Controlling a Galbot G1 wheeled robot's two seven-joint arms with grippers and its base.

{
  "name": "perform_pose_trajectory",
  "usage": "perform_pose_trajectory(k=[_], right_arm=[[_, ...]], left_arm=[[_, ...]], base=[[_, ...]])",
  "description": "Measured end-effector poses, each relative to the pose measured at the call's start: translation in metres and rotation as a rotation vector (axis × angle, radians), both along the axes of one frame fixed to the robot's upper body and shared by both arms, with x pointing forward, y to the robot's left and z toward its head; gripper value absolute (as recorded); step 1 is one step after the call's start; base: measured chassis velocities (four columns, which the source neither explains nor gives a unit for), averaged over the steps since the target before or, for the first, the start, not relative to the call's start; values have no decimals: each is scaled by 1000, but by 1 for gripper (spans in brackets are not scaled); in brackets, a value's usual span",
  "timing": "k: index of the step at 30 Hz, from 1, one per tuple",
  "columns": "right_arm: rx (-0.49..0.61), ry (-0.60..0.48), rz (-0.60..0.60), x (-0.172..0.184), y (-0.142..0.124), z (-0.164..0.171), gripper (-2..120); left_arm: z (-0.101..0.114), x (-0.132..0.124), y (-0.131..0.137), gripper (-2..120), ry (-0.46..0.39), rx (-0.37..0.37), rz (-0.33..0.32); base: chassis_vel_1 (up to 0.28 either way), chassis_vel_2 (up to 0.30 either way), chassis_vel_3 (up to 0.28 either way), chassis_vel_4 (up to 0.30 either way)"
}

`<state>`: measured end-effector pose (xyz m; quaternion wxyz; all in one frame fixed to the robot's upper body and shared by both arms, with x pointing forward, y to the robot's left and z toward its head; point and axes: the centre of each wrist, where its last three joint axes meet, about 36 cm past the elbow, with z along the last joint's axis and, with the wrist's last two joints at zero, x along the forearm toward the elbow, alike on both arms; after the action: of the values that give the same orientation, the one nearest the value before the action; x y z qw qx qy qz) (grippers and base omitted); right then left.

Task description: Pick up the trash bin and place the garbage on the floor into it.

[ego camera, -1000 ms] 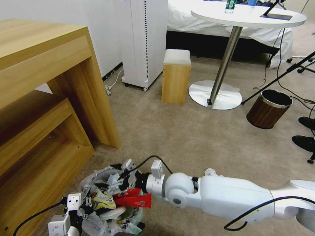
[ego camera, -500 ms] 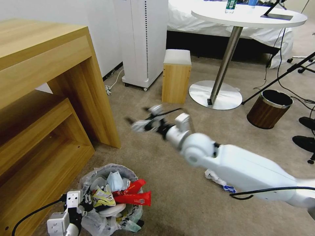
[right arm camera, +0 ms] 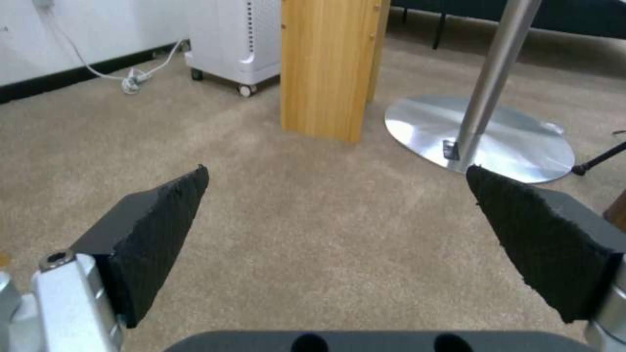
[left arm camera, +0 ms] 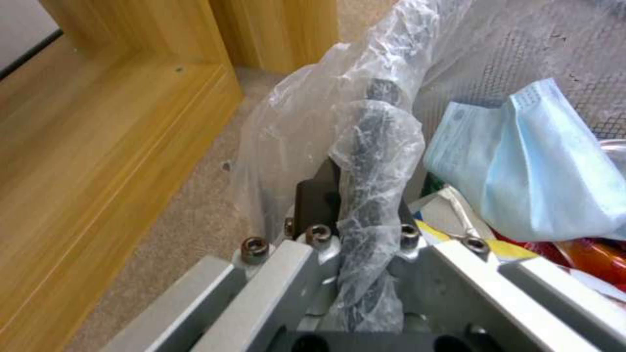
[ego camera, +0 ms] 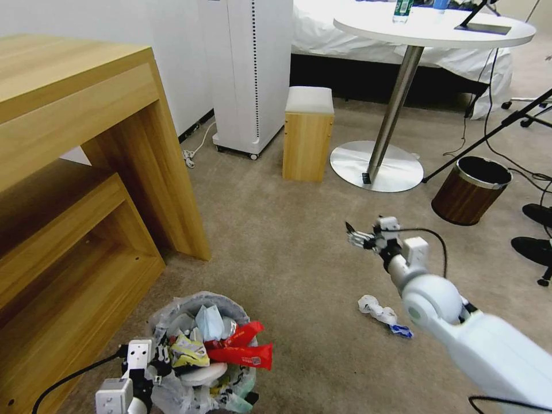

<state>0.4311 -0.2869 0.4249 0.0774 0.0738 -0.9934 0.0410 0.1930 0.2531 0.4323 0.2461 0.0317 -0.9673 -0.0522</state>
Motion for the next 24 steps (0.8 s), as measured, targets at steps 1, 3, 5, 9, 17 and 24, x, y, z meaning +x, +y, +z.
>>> perform_pose_trajectory(k=[1,3,5,9,17,24], right_arm=[[12,-3,-3,-4,1,-6,100],[27,0,-8,-7,2,-10,100],[65,-10,-14,-13,4,-17,100],[89,-40,7,-20,3,-21,100],[100,-61,40,-30,4,-16,100],[74,-74,47,-33,-1,-18,100]], left_arm=[[0,0,0,0,0,2,0],[1,-1,1,0,0,3,0],[3,-2,2,0,-2,7,-2],[3,-2,3,0,-2,9,-1],[0,-6,-1,0,7,15,-8],[-1,-8,-2,0,8,19,-17]], base=[[0,0,0,0],[0,0,0,0],[0,0,0,0],[0,0,0,0],[-48,-8,48,18],[-243,-119,241,111]])
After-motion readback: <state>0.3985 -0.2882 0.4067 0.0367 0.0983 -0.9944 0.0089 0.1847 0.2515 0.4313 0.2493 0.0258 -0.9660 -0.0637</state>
